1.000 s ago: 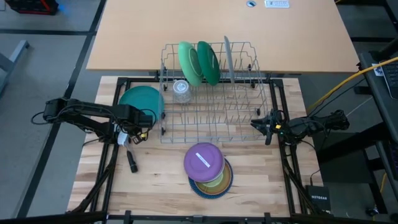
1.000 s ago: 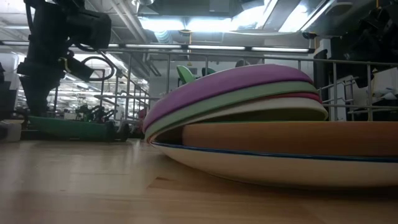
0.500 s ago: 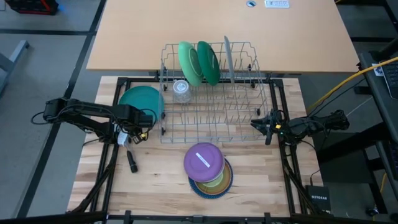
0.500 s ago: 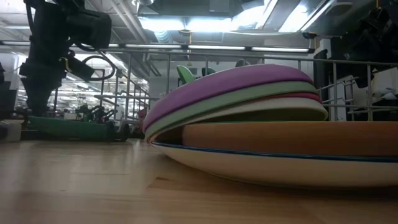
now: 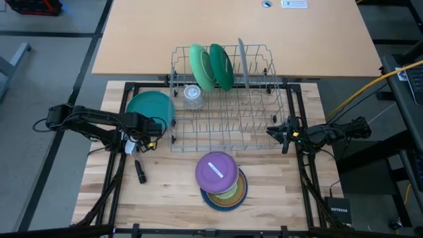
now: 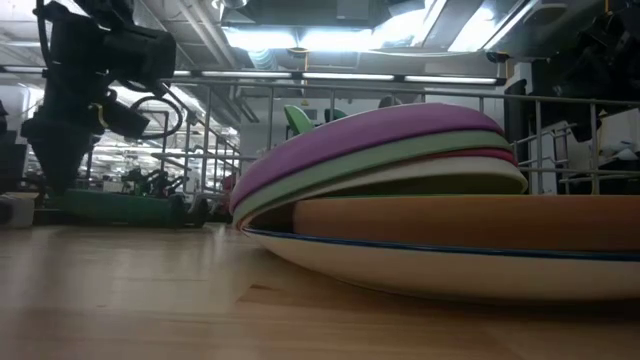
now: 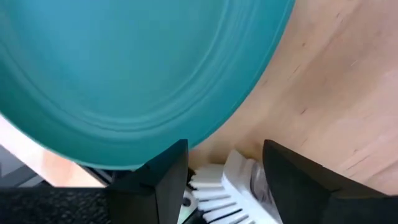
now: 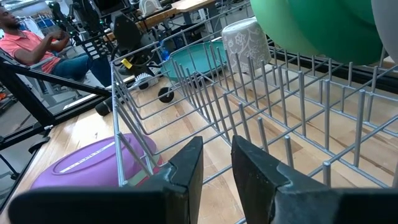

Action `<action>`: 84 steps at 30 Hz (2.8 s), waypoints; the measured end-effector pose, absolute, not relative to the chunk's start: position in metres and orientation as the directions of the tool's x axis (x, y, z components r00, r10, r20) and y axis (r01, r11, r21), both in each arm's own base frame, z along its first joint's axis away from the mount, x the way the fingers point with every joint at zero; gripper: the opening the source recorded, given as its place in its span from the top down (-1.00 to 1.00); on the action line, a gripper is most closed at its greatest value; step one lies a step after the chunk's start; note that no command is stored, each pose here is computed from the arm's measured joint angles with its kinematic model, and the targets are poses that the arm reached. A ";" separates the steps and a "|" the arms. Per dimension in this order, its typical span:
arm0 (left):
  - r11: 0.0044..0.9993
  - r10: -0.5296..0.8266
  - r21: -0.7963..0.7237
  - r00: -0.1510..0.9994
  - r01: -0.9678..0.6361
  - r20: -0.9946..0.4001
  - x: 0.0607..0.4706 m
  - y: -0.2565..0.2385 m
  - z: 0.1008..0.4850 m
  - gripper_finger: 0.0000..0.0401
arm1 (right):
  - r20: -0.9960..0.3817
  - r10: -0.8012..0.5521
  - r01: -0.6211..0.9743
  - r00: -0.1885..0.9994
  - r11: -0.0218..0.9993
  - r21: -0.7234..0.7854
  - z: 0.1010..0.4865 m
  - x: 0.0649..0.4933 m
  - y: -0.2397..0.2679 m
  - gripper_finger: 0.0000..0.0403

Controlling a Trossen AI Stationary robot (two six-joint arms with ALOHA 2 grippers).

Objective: Sort dishes
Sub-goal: Put the dark green plate in the dish rack

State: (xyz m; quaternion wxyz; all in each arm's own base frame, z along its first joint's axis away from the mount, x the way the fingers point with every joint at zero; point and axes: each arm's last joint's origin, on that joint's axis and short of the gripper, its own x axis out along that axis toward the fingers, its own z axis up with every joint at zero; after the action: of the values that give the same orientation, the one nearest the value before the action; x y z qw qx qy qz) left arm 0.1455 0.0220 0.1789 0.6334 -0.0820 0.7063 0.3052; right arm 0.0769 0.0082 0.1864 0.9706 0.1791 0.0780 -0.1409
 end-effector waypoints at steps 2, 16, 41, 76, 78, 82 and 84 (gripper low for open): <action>0.800 0.271 0.325 -0.179 -0.505 -0.946 0.146 0.022 0.179 0.03 | -0.202 -0.246 0.301 0.948 0.896 0.326 0.186 0.077 0.008 0.56; 0.757 0.317 0.298 -0.073 -0.581 -0.946 0.150 0.024 0.158 0.04 | -0.202 -0.245 0.301 0.948 0.896 0.325 0.186 0.077 0.008 0.56; 0.576 0.334 0.282 -0.094 -0.767 -0.938 0.152 0.024 0.168 0.98 | -0.202 -0.245 0.301 0.948 0.896 0.325 0.186 0.077 0.008 0.56; 0.471 0.738 -0.080 0.442 -0.878 -0.510 0.161 0.035 0.362 1.00 | -0.202 -0.245 0.301 0.948 0.896 0.325 0.186 0.077 0.008 0.56; 0.495 0.751 -0.136 0.501 -0.858 -0.431 0.162 0.037 0.373 1.00 | -0.202 -0.245 0.301 0.948 0.896 0.325 0.186 0.077 0.008 0.56; 0.539 0.770 -0.193 0.572 -0.820 -0.281 0.164 0.042 0.393 1.00 | -0.202 -0.245 0.301 0.948 0.897 0.325 0.186 0.077 0.008 0.56; 0.564 0.772 -0.202 0.598 -0.801 -0.214 0.166 0.046 0.402 1.00 | -0.203 -0.245 0.301 0.948 0.897 0.323 0.186 0.077 0.008 0.56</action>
State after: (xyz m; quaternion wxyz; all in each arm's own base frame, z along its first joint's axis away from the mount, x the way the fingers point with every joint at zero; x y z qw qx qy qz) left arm 0.1658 0.0458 0.4022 0.8828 -0.1399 0.0507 0.4455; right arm 0.0770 0.0083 0.1862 0.9708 0.1780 0.0786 -0.1407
